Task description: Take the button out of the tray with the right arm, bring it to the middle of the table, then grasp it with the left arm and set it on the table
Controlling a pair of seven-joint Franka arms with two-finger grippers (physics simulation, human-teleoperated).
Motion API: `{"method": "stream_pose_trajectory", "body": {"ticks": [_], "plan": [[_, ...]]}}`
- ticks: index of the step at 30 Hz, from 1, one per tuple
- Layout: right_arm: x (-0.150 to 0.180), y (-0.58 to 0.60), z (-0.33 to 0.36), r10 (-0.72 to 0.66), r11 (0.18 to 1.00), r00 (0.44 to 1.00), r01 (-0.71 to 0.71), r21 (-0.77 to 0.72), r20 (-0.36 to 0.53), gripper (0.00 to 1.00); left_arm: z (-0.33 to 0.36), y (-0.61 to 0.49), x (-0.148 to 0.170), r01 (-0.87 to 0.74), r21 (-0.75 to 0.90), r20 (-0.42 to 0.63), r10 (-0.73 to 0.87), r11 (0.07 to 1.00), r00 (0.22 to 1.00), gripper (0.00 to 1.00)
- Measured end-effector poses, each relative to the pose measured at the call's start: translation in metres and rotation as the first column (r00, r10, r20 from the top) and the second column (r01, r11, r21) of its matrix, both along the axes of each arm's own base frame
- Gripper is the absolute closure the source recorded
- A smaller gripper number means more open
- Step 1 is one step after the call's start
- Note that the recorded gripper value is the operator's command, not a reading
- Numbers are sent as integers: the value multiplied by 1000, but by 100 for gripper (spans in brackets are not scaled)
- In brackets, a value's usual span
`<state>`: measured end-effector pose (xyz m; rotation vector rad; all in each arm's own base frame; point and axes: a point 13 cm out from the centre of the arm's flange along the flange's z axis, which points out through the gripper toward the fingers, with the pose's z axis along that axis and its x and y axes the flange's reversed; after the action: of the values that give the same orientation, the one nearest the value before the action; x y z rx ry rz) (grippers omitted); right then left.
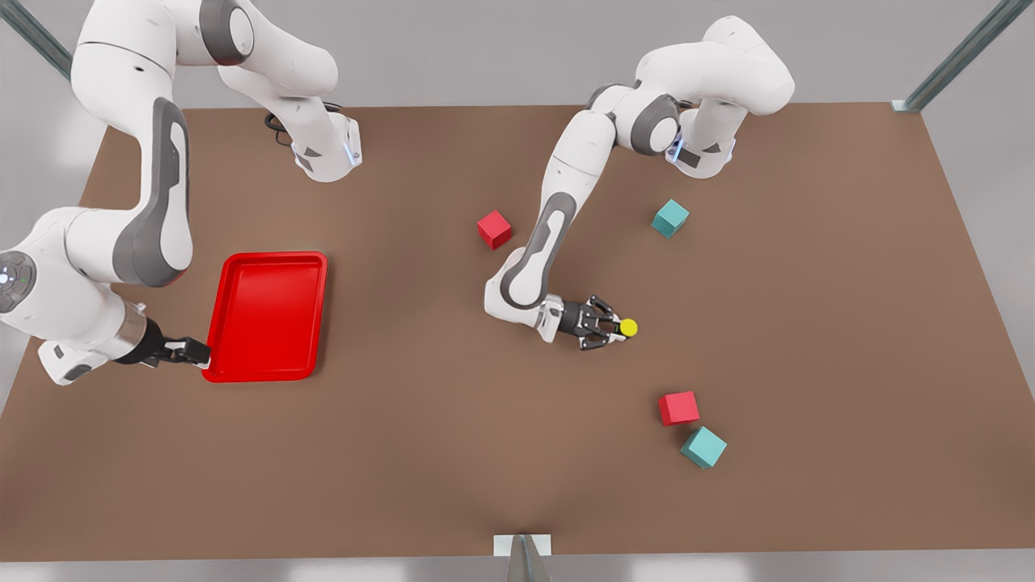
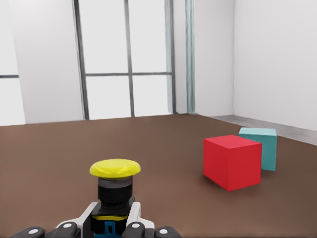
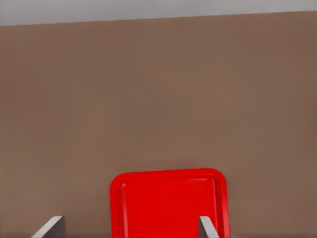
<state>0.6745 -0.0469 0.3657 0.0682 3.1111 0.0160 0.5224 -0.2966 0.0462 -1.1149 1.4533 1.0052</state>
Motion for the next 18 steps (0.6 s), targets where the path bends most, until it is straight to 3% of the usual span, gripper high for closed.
{"method": "stream_pose_trajectory", "body": {"ticks": [10,11,13,18], "plan": [[1,0,0,2,1000,1000,-2,1,2,0,-6,-4,-7,-9,-21,19,9,1000,1000,61],[1,-1,-1,2,1000,1000,-2,1,0,0,-6,-4,-7,-9,-22,21,10,1000,1000,53],[1,-1,-1,2,1000,1000,-2,1,0,0,-7,-5,-7,-8,-23,24,9,1000,1000,0],[1,-1,-3,2,1000,1000,-2,1,-3,0,-9,-8,-10,-4,-28,23,4,1000,1000,0]]}}
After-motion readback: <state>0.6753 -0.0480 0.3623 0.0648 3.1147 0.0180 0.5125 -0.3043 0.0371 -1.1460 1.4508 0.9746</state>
